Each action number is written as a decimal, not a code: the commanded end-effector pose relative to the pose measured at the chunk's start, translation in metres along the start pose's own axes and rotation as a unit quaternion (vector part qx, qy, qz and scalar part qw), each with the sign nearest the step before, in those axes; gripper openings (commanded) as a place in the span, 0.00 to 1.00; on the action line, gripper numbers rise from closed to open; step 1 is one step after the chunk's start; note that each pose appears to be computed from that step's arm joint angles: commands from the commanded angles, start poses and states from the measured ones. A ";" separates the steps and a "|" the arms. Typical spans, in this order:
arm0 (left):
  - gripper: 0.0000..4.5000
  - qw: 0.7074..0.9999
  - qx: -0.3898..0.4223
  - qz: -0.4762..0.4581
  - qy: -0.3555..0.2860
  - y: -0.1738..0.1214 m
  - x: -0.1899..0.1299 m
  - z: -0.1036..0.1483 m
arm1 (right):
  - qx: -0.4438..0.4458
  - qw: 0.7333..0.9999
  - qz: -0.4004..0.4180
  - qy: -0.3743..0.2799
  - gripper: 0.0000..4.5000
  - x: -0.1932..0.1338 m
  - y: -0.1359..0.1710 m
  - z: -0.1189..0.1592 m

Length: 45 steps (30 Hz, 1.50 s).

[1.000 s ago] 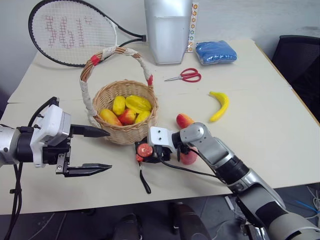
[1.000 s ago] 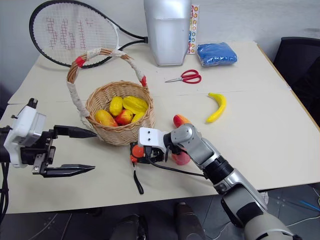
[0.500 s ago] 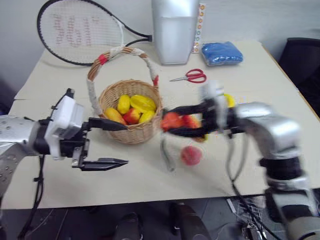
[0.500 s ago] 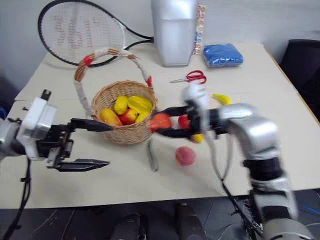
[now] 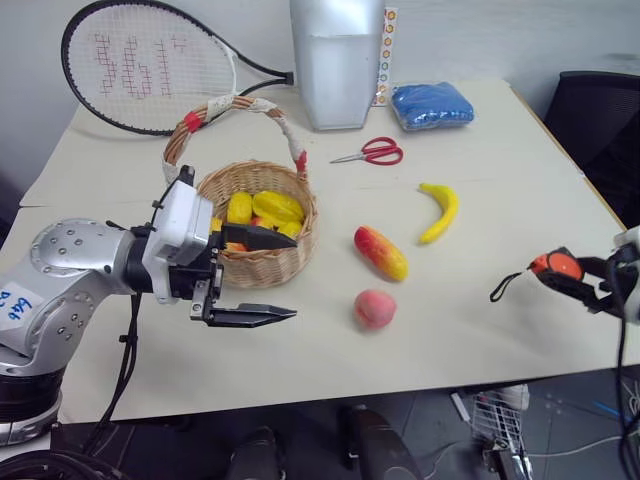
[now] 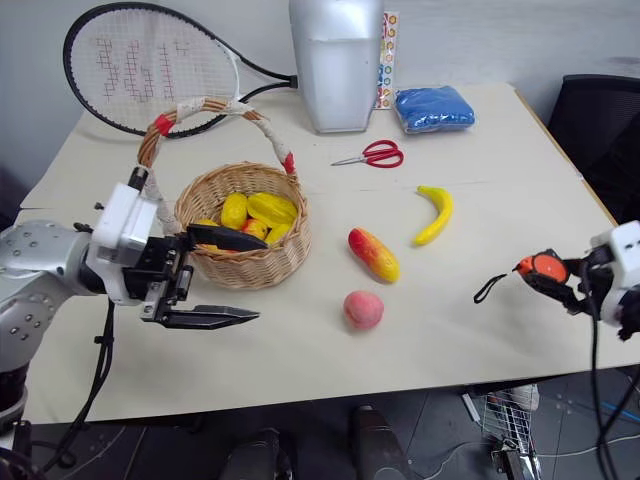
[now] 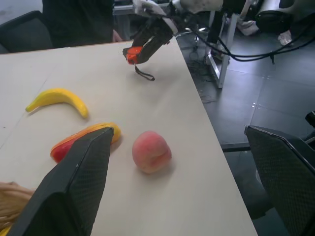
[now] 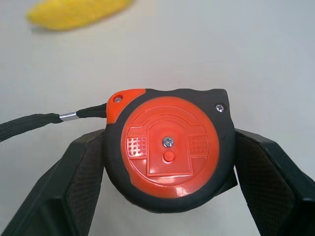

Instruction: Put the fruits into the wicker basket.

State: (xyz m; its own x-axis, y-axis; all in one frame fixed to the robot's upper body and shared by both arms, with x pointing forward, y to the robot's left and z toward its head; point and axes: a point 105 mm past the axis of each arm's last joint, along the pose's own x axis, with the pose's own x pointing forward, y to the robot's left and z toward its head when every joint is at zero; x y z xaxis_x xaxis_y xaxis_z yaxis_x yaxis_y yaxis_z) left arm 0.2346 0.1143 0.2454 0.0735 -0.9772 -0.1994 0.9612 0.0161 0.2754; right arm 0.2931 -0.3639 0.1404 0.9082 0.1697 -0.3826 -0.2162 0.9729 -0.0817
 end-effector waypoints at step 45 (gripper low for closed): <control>1.00 0.995 -0.019 0.099 -0.007 0.007 -0.024 0.012 | -0.237 0.852 0.458 -0.083 0.46 0.027 0.252 0.033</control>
State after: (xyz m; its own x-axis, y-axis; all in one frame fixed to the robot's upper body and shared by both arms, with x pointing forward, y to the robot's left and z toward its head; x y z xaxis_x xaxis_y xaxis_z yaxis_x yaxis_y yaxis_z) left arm 0.2397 0.1341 0.2539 0.2398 -0.9559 -0.1695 0.9489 0.1939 0.2492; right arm 0.2771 -0.1073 0.1223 0.3092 0.8588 -0.4085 -0.9504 0.2639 -0.1645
